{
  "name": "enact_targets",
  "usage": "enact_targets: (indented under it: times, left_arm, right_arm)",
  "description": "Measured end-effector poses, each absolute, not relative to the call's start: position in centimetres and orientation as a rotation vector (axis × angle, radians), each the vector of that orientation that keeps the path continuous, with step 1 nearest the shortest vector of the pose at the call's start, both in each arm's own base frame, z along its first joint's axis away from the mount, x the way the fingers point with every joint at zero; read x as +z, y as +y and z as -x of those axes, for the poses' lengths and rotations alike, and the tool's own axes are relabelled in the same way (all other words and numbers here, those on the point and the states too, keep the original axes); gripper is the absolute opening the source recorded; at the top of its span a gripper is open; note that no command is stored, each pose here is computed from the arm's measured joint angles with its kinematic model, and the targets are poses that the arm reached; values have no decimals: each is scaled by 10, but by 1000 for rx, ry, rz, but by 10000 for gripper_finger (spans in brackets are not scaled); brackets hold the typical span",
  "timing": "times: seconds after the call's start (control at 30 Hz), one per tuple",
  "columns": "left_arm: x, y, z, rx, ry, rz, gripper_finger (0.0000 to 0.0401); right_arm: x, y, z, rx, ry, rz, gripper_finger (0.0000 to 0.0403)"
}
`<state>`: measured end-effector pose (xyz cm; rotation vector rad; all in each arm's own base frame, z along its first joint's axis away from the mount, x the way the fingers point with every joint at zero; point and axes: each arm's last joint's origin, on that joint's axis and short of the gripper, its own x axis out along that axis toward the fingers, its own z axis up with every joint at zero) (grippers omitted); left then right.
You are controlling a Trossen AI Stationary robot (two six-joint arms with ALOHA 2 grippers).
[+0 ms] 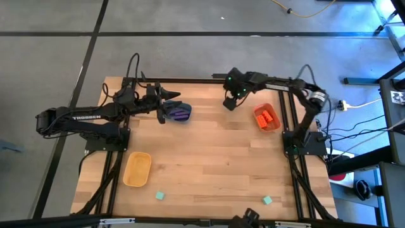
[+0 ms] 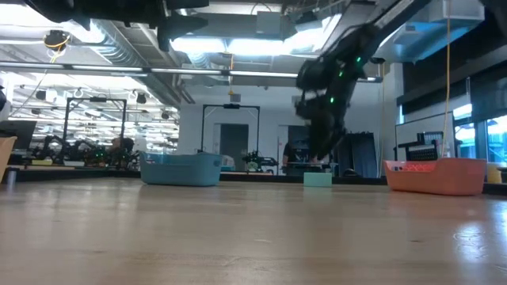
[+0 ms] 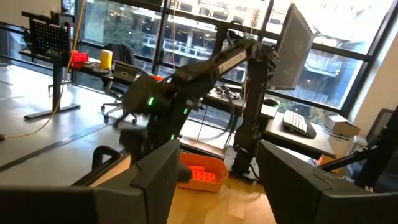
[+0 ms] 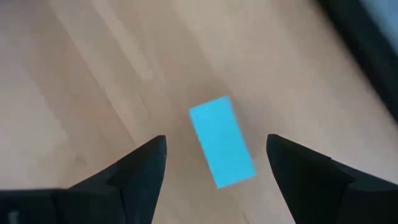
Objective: Sort & place blocks by color
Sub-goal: Put the top center blue block into the yellow bin
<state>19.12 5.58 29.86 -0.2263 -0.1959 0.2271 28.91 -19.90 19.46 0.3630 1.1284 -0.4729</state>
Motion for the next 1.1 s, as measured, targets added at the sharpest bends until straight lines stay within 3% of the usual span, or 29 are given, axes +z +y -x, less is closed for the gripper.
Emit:
enact_targets:
  times: [0.2,0.5,0.67,0.83,1.1]
  left_arm:
    - [299,56,-191,227,-198,230,207]
    - [299,57,-191,253,-201,232,207]
    - [299,57,-191,254,-201,232,207]
    - [299,57,-191,254,-201,233,207]
    - [298,56,-191,252,-200,236,207]
  right_arm:
    - [159,-205,-297,-431,1239,-304,280]
    - [139,-208,-299,-448,1312,-262,275]
    - [139,-208,-299,-449,1313,-262,229]
    - [141,-208,-298,-448,1315,-265,136]
    - [172,-181,-272,-334,1199,-335,135]
